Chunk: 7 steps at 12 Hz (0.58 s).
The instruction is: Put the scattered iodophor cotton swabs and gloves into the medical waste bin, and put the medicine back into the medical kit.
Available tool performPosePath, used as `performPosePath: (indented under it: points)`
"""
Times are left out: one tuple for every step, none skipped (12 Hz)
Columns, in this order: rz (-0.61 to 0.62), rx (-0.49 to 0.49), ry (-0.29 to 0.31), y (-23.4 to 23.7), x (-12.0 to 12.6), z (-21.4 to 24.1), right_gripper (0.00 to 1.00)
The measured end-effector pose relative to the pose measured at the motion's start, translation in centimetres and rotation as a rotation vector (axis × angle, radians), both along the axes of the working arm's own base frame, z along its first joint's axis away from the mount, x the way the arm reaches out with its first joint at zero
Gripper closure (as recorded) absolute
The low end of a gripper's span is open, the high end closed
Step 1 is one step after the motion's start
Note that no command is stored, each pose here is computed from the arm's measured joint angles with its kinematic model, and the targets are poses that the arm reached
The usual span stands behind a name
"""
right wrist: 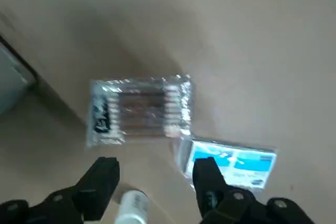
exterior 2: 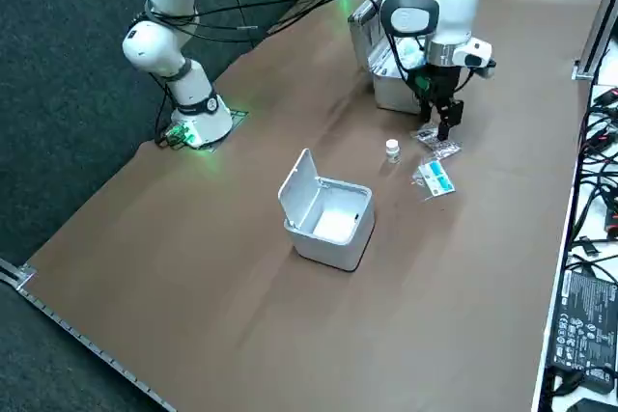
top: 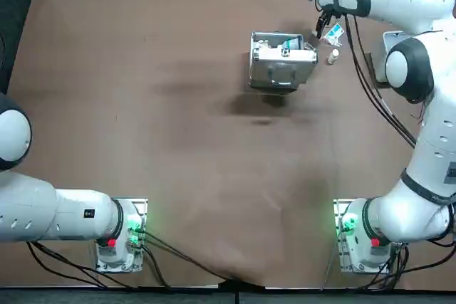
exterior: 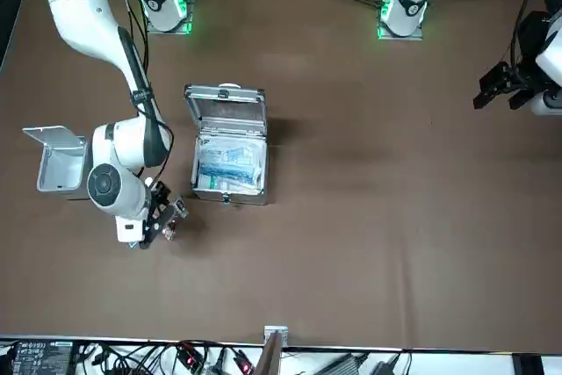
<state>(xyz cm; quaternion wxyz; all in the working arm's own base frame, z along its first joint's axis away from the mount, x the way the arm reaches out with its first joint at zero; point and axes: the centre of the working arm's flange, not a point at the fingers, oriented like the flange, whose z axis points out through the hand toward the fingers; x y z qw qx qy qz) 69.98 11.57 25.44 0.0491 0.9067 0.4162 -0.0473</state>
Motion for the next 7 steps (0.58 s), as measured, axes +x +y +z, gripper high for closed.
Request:
performPosePath:
  points:
    - [0.012,-0.021,-0.002,-0.3,0.1,-0.3,0.13]
    - [0.022,-0.035,-0.005,-0.5,0.1,-0.7,0.14]
    - [0.029,-0.040,-0.012,-0.6,0.2,-1.2,0.15]
    - [0.032,-0.041,-0.018,-0.7,0.3,-1.8,0.17]
    - [0.035,-0.040,-0.025,-0.8,0.3,-2.4,0.19]
    - [0.037,-0.038,-0.029,-0.9,0.3,-3.0,0.24]
    - [0.039,-0.039,-0.028,-1.0,0.2,-3.5,0.24]
